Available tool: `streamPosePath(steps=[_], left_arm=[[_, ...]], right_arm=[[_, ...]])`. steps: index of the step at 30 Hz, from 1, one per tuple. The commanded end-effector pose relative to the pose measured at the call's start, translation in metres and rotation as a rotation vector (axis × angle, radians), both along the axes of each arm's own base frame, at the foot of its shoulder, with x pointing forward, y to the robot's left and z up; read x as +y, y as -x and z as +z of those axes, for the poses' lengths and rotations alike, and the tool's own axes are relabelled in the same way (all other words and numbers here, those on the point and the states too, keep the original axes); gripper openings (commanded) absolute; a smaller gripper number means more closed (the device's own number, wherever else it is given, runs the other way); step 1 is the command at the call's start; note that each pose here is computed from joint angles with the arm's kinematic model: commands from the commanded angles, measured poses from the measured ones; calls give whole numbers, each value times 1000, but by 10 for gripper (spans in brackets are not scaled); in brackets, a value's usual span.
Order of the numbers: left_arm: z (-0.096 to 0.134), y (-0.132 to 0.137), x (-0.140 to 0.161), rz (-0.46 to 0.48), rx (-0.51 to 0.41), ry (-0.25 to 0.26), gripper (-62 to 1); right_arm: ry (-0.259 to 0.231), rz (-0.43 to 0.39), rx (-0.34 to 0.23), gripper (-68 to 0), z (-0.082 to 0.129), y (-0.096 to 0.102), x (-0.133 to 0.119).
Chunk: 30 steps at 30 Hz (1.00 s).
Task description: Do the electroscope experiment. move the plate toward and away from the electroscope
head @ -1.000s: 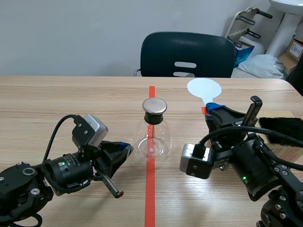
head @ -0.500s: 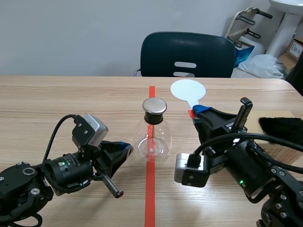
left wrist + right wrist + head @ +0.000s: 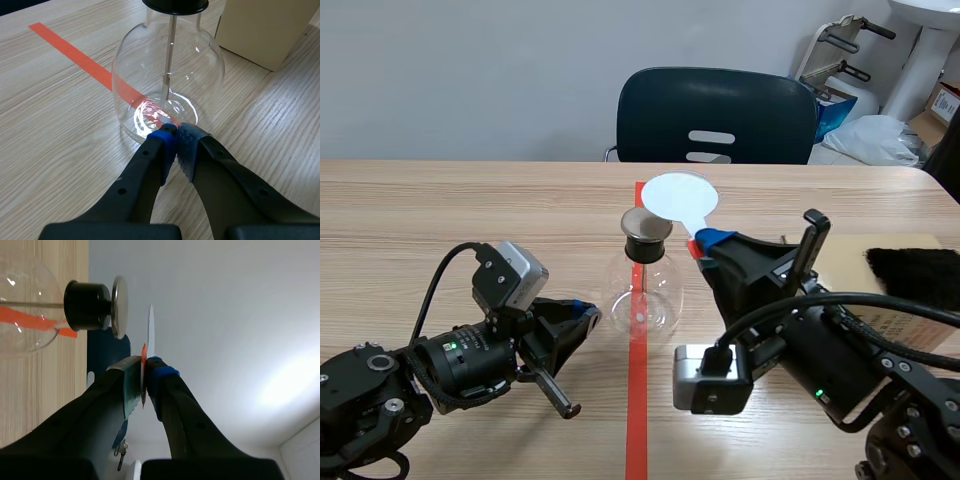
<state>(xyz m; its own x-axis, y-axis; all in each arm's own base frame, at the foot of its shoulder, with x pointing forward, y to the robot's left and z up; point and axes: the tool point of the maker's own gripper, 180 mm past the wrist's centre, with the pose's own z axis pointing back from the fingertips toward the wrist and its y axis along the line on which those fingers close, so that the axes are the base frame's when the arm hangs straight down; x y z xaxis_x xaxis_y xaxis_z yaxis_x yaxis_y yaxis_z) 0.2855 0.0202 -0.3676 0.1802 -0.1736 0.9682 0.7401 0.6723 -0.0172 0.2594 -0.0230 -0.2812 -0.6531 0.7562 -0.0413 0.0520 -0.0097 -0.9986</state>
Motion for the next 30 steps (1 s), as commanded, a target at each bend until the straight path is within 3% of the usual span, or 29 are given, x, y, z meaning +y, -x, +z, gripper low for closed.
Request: streamPosePath(steps=[1, 19, 23, 30], left_arm=[[14, -4, -7, -5, -35, 39, -573], [14, -4, -7, -5, -35, 39, -573], [14, -4, -7, -5, -35, 39, -573], [14, -4, -7, -5, -35, 39, -573]], right_arm=[[-5, 16, -32, -669, 10, -2, 3], [-3, 61, -31, -669, 10, 4, 10], [-7, -1, -31, -669, 10, -4, 1], [-19, -178, -32, -669, 12, -22, -25]])
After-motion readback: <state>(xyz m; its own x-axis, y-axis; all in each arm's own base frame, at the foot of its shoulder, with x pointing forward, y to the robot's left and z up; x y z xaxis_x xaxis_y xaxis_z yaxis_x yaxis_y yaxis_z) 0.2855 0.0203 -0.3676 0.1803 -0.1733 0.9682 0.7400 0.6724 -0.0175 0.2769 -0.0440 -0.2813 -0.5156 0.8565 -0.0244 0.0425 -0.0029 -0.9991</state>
